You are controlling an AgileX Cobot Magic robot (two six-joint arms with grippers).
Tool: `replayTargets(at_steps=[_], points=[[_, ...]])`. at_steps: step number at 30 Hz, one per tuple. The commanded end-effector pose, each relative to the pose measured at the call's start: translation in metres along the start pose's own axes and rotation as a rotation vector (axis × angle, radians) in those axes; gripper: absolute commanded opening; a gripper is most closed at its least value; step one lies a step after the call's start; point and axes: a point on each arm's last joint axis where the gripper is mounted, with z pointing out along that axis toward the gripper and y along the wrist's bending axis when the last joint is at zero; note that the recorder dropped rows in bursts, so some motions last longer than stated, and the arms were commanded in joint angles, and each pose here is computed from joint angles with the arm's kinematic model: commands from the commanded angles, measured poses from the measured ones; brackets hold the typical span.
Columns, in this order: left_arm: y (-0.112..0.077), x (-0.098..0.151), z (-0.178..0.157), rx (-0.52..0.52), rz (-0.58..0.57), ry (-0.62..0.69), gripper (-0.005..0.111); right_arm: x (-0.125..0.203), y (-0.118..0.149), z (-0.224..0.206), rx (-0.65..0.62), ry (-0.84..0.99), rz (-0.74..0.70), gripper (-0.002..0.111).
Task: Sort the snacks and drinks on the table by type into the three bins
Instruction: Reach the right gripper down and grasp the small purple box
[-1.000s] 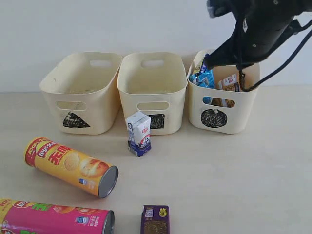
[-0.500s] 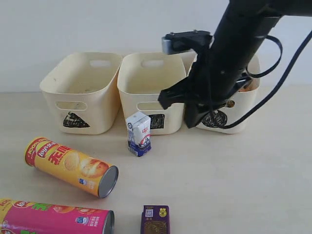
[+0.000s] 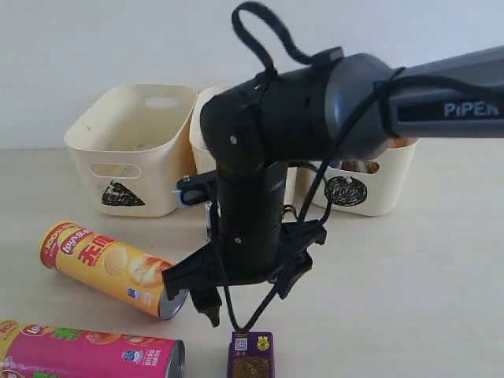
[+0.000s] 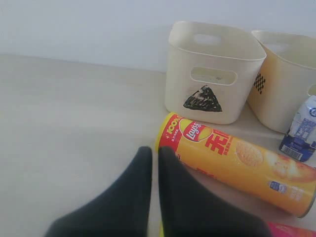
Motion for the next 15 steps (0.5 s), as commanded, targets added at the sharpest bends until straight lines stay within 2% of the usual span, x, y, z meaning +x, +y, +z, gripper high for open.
replayTargets(at_steps=[1, 6, 8, 15], points=[[0.0, 0.001, 0.0, 0.0, -0.002, -0.003, 0.004, 0.008, 0.011, 0.017, 0.039, 0.013, 0.004, 0.072], [0.0, 0.001, 0.0, 0.0, -0.002, -0.003, 0.004, 0.028, 0.004, 0.049, 0.04, 0.028, 0.05, 0.072], [0.0, 0.001, 0.0, 0.0, -0.002, -0.003, 0.004, 0.038, 0.004, 0.063, -0.009, 0.029, 0.085, 0.072], [0.0, 0.001, 0.0, 0.0, -0.002, -0.003, 0.004, 0.047, 0.001, 0.073, -0.012, 0.047, 0.091, 0.071]])
